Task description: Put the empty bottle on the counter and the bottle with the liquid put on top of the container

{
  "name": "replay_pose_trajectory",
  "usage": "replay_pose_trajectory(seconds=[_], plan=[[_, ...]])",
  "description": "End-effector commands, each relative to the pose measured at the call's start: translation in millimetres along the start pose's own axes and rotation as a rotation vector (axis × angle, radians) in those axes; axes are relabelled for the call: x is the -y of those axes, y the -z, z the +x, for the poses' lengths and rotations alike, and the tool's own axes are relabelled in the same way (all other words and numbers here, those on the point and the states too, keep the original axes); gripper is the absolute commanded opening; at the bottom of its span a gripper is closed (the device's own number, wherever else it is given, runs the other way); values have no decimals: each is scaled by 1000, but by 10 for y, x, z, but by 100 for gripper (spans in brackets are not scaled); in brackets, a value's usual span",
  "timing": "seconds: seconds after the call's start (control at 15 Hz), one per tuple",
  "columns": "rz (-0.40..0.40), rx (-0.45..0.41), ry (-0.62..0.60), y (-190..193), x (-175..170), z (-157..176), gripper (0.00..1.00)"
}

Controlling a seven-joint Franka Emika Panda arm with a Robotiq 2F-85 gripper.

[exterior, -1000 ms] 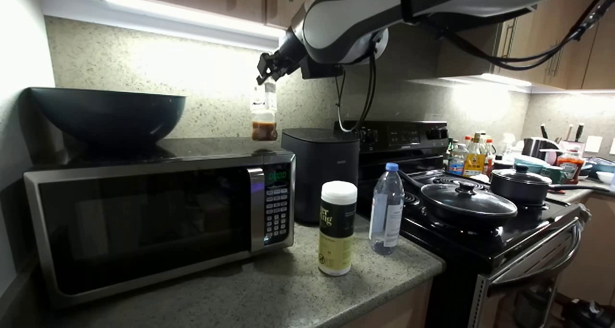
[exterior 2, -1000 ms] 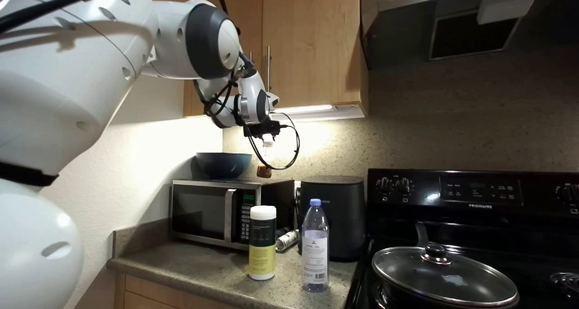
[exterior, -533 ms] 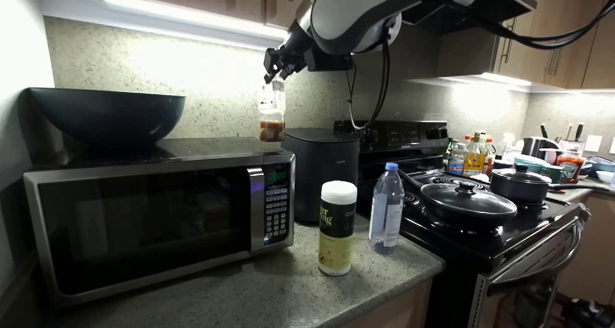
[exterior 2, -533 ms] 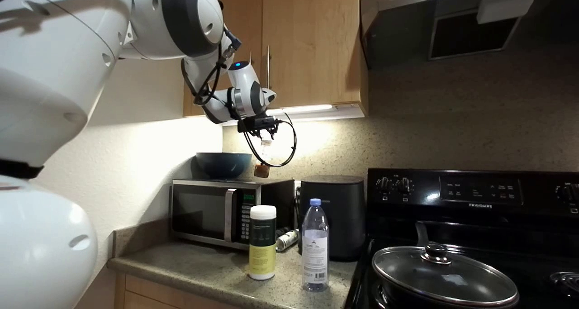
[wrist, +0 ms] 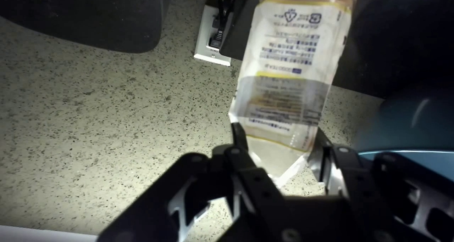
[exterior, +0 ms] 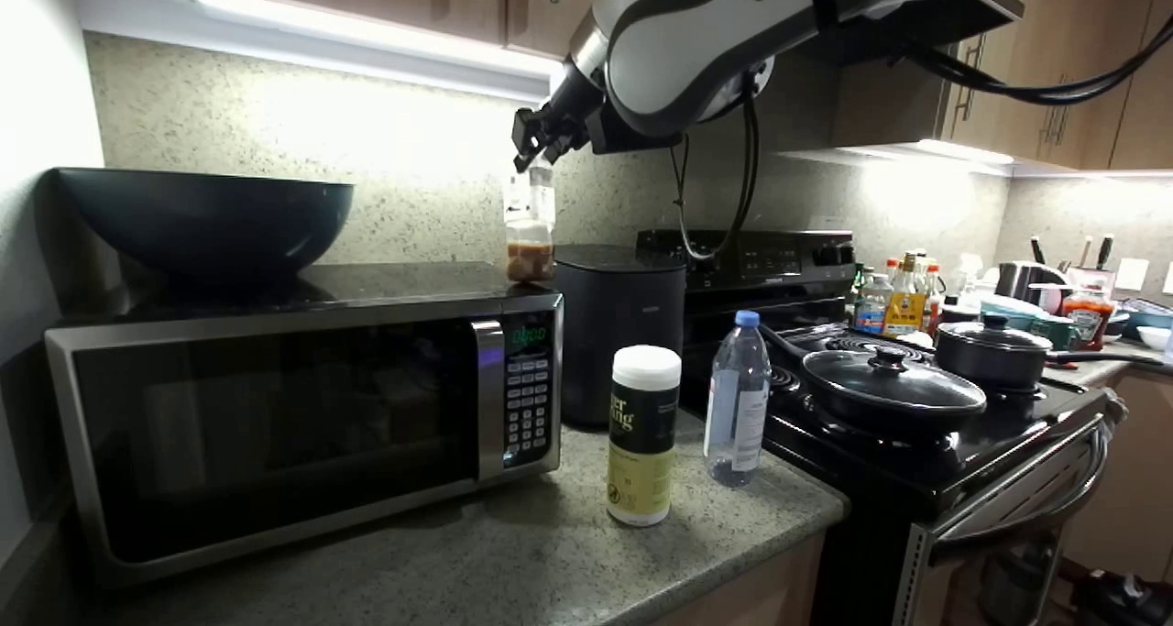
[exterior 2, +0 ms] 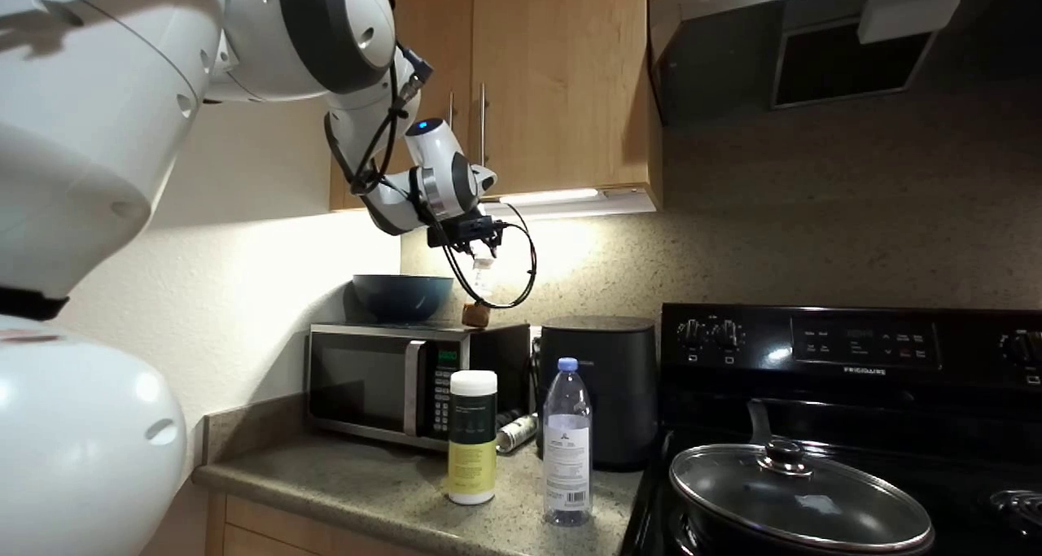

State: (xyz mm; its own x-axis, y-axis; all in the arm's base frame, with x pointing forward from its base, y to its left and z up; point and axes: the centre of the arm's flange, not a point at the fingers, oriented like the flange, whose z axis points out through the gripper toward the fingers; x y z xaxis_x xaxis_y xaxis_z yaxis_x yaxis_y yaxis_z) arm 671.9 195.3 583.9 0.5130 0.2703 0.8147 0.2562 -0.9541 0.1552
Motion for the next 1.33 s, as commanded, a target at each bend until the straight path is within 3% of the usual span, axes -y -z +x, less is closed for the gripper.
replay_pose_trajectory(seconds=[0.0,0.53,0.6,1.07,1.13,1.27], plan=[[-66,-22,-48,371,102,-326,18],[-151,-61,-172,797,262,-637,18],[-131,-45,-150,535,145,-432,43],[-135,-49,-166,646,167,-493,43],[-135,-49,-166,646,166,-493,18],[-135,-35,-177,706,177,-629,18]])
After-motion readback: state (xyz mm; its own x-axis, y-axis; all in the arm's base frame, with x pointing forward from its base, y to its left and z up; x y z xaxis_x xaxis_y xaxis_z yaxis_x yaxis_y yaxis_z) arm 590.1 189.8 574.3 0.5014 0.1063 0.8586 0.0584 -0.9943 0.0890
